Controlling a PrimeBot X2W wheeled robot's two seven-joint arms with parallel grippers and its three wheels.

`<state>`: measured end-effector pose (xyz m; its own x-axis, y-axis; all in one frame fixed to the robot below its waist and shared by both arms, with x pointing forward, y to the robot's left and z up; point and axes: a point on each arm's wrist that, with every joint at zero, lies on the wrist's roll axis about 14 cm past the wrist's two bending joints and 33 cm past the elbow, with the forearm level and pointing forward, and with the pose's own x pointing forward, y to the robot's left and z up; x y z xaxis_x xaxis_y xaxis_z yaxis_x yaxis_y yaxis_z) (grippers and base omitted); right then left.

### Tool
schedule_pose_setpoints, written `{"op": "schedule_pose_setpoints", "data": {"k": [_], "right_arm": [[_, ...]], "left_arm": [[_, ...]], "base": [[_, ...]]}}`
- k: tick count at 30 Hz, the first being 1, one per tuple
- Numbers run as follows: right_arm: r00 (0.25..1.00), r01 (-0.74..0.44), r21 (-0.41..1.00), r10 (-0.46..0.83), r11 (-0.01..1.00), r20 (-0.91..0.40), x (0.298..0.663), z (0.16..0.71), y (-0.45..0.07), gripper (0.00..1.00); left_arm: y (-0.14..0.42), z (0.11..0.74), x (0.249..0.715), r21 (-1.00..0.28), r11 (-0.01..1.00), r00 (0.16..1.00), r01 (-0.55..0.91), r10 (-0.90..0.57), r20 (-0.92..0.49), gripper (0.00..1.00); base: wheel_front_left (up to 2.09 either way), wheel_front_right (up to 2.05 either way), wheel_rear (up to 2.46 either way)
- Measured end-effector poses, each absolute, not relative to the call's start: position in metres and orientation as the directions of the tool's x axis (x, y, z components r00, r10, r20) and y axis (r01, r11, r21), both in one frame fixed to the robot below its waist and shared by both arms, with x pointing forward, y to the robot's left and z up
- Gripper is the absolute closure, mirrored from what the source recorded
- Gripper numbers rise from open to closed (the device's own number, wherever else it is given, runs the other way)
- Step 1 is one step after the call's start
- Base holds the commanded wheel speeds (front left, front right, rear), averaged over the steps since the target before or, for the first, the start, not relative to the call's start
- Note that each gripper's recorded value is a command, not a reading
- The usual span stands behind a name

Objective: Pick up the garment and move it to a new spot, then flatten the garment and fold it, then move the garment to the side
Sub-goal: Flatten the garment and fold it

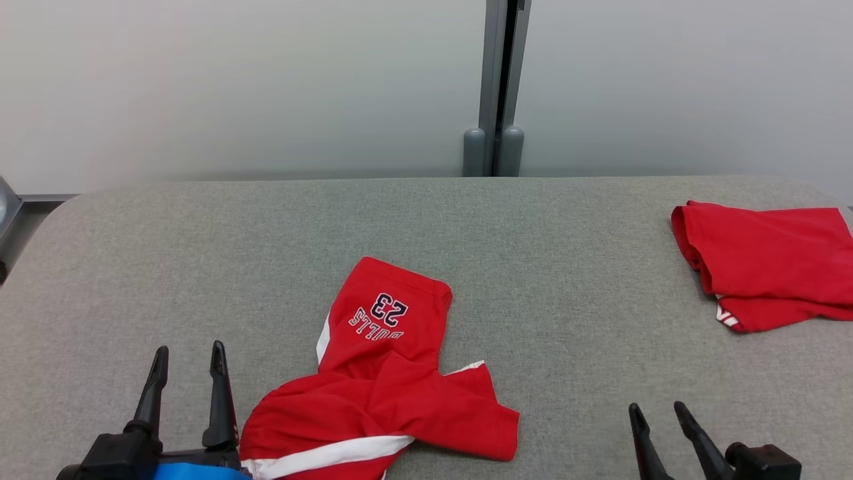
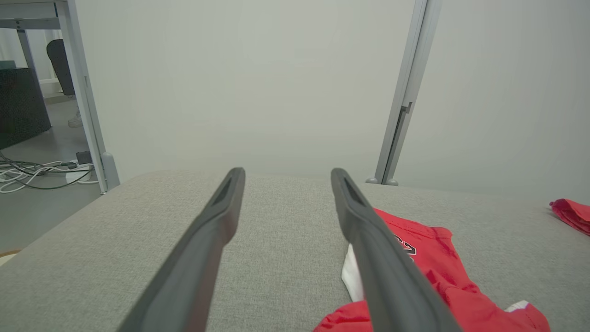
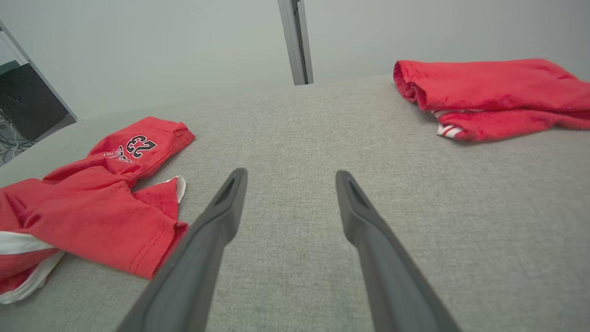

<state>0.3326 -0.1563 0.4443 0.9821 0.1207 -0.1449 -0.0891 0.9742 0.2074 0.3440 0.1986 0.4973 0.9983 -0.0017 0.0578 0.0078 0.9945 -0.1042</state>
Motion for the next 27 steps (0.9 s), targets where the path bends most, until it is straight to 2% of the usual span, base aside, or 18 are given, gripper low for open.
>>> {"op": "schedule_pose_setpoints", "data": {"k": [12,27], "right_arm": [[0.909,-0.322,0.218,0.365,0.921,-0.201,0.345,0.437,-0.076,0.0],[0.798,-0.413,0.242,0.477,0.878,-0.369,0.345,0.379,-0.037,0.0]], "left_arm": [[0.204,0.494,0.345,-0.108,0.994,0.998,-0.017,0.023,0.05,0.0],[0.218,0.491,0.343,-0.107,0.992,0.997,-0.067,0.071,0.037,0.0]], "base": [[0.0,0.0,0.0],[0.0,0.0,0.0]]}}
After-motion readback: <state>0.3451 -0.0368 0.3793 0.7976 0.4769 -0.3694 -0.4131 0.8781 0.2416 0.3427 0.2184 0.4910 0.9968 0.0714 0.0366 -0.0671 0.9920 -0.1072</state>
